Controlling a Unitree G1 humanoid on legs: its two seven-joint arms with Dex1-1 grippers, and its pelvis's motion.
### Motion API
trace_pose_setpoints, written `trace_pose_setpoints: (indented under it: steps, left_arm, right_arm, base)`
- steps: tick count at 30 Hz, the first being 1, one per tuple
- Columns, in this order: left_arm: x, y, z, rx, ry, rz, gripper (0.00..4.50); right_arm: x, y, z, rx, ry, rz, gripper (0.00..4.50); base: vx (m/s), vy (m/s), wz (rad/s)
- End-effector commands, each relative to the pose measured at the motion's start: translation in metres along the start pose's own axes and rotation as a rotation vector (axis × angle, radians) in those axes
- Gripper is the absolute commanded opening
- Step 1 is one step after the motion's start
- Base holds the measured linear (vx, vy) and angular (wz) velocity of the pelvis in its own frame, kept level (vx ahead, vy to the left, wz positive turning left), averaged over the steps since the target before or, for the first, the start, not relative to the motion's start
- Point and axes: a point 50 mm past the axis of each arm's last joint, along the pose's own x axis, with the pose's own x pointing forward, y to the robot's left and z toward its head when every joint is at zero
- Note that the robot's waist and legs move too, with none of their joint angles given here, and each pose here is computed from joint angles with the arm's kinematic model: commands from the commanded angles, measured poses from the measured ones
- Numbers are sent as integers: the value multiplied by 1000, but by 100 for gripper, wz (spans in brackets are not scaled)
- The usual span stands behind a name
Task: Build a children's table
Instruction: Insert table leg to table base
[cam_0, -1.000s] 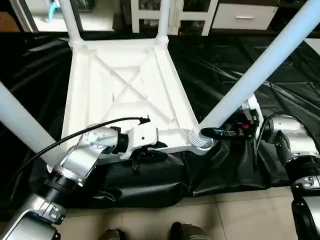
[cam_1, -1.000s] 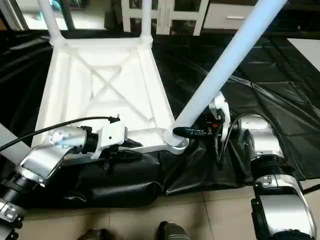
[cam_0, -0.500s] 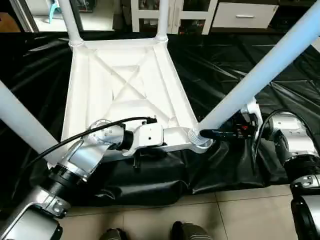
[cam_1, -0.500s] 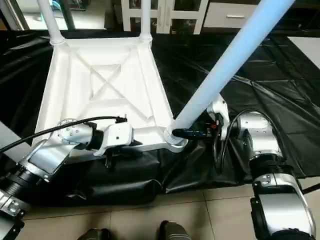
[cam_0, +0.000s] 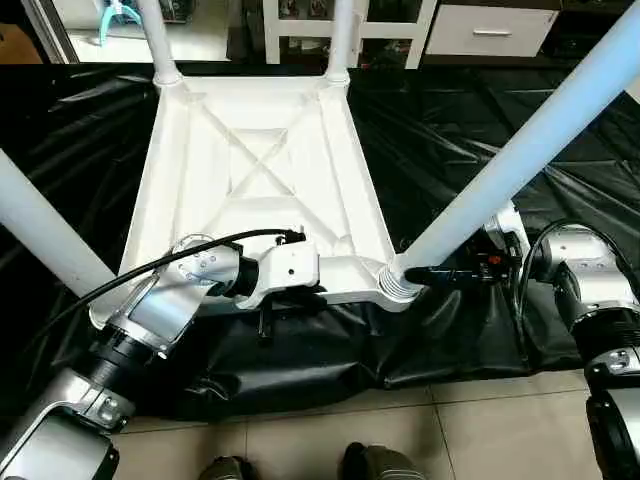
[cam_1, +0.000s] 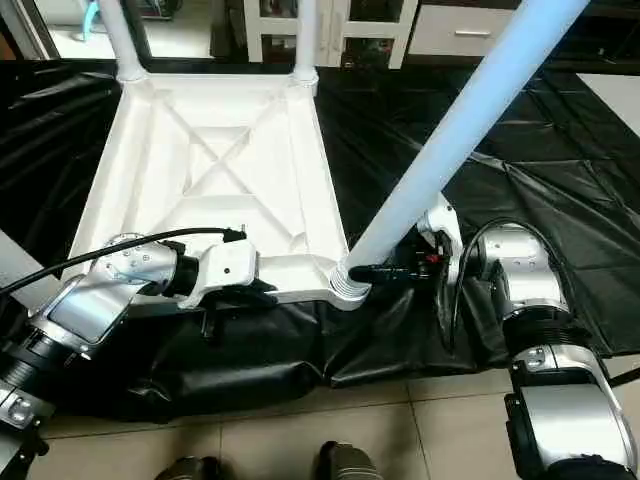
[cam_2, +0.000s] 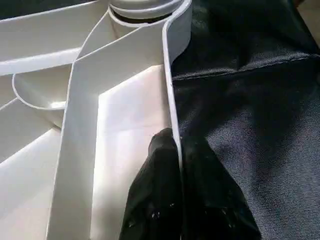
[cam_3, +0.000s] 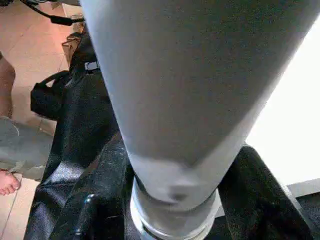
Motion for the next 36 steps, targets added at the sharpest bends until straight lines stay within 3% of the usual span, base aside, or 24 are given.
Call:
trace_pose_setpoints:
  steps: [1,7,11,16,22,31,36]
  left_arm:
    - [5,-12,-12,-14,63,-75,0]
    - [5,-16,-12,-14,46,-95,0]
    - [5,-19,-9,-23,4,-118,0]
    - [5,-22,-6,-32,-25,-128,0]
    - [5,-20,-6,-29,-26,-111,0]
    - [4,-20,-7,-23,-11,-108,0]
    - [5,-21,-8,-23,-6,-106,0]
  right_arm:
    - [-6,10,-20,74,92,30,196]
    - [-6,24,-42,190,191,89,196]
    - [-4,29,-48,216,231,127,196]
    - [-1,30,-45,198,233,162,195]
    - [0,23,-37,225,115,99,195]
    - [-1,38,-51,188,195,162,195]
    - [2,41,-53,186,190,168,195]
  base:
    - [0,0,0]
    - [0,0,0]
    - [0,0,0]
    - [0,0,0]
    - [0,0,0]
    - [0,0,0]
    - [0,0,0]
